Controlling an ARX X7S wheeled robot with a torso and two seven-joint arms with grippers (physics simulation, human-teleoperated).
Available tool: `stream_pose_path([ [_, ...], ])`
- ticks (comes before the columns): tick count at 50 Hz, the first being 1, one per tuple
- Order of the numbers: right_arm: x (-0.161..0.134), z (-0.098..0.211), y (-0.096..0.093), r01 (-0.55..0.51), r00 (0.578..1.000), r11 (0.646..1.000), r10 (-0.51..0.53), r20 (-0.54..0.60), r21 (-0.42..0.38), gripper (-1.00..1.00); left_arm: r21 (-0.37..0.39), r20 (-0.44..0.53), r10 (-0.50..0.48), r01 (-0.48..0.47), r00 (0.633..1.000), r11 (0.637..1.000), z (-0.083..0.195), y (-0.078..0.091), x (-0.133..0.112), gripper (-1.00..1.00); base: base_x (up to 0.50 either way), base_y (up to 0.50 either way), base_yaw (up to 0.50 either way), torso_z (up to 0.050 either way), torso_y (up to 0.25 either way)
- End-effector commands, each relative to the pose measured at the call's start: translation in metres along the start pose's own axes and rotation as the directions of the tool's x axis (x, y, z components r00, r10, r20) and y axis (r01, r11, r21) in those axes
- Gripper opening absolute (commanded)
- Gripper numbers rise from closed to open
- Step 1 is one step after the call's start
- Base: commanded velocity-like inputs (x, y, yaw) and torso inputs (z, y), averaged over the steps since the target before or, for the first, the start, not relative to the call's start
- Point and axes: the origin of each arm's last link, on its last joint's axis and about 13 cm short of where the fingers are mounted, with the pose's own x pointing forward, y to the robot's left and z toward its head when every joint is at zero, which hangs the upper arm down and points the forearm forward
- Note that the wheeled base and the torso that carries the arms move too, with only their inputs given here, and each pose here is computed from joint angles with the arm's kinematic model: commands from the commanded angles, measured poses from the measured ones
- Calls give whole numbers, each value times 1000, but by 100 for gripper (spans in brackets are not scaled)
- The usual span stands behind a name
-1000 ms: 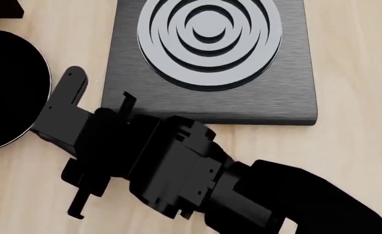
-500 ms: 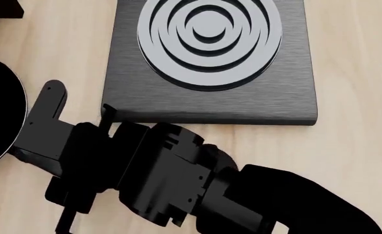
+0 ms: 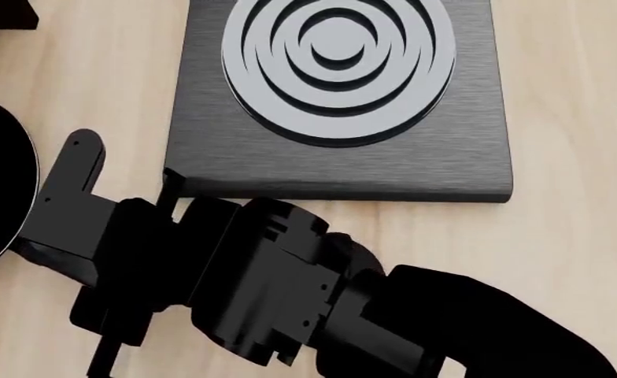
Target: Put the frying pan under the cabinet shelf.
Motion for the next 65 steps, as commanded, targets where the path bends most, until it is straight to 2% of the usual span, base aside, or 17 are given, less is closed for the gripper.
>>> stream_pose_path([
  [1,16,0,33,-253,967,960,251,35,120,-100,0,-37,73,-73,997,997,-12,10,22,100,0,0,0,0,0],
  [8,16,0,33,-253,967,960,251,35,120,-100,8,-50,83,-83,995,997,-18,15,27,100,0,1,3,0,-1],
  [9,16,0,33,-253,967,960,251,35,120,100,8,-50,79,-79,996,997,-18,15,28,100,0,5,0,0,0],
  [20,16,0,33,-253,967,960,251,35,120,100,-15,-30,7,-8,1000,1000,-8,15,23,100,0,0,1,0,-1],
  [28,16,0,33,-253,967,960,251,35,120,100,-19,-5,-49,49,999,999,3,9,9,100,0,0,1,0,-1],
  [29,16,-8,10,-70,993,980,50,109,188,100,-17,-2,-55,55,998,998,4,8,6,100,0,0,0,0,0],
  [30,18,2,7,-52,969,986,12,247,157,100,-16,-1,-58,58,998,998,5,7,5,100,0,0,0,0,0],
  [31,18,3,5,-40,961,986,-6,275,160,100,-17,2,-63,63,998,998,6,6,3,100,0,0,0,0,0],
  [33,19,1,5,14,961,990,-51,272,137,100,-17,4,-70,70,998,997,8,5,0,100,0,0,0,0,0],
  [36,18,0,1,70,952,986,-112,285,152,100,-18,9,-83,84,996,996,10,4,-5,100,0,0,0,0,0],
  [37,18,1,1,50,950,984,-100,295,170,100,-17,10,-90,90,996,996,11,4,-6,100,0,0,0,0,0],
  [42,18,0,-1,102,942,980,-151,299,173,100,-15,15,-107,108,994,994,14,3,-12,100,0,0,0,0,0],
  [50,19,-2,-1,140,937,974,-189,292,180,100,-13,22,-133,133,991,991,16,9,-1,100,0,0,0,0,0],
  [65,20,3,7,165,932,970,-213,294,181,100,-16,32,-175,176,984,984,17,10,0,100,0,0,0,0,0],
])
